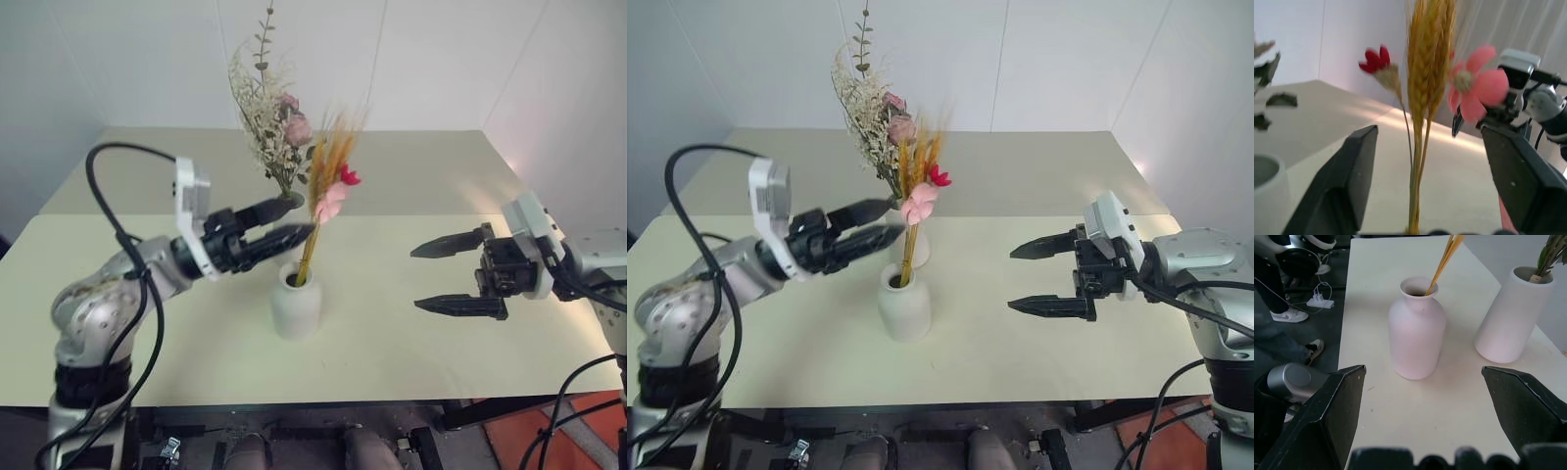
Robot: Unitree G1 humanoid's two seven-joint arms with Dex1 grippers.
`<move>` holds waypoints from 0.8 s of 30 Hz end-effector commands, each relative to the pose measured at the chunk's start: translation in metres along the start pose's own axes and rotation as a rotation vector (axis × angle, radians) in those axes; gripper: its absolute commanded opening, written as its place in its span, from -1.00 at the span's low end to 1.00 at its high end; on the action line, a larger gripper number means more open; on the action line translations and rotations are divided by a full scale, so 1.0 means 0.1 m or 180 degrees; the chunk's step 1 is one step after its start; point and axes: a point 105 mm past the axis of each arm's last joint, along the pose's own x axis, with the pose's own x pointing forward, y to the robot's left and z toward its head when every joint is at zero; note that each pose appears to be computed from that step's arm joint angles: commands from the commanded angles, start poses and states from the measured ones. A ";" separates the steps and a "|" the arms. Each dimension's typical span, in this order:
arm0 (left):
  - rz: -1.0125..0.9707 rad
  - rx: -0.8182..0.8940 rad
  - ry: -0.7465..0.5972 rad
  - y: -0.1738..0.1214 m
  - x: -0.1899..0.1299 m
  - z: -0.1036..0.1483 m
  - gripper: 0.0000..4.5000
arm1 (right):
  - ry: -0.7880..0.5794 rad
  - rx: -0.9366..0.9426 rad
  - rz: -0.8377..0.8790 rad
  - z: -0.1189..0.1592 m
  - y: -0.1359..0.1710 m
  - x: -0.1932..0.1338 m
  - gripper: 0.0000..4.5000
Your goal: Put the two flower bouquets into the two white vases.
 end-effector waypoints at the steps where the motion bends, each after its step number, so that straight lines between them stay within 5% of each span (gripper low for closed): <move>1: 0.0248 0.0412 0.0176 -0.06 -0.26 0.04 0.99 | -0.0034 -0.0081 0.0016 0.07 0.02 -0.03 1.00; 13: 0.1053 0.0908 0.0800 0.00 -1.15 0.20 0.99 | -0.0015 0.0053 -0.0133 -0.04 -0.05 -0.07 1.00; 24: 0.1049 0.1050 0.0951 0.00 -1.21 0.22 0.99 | -0.0011 0.0044 -0.0336 -0.02 -0.13 -0.14 1.00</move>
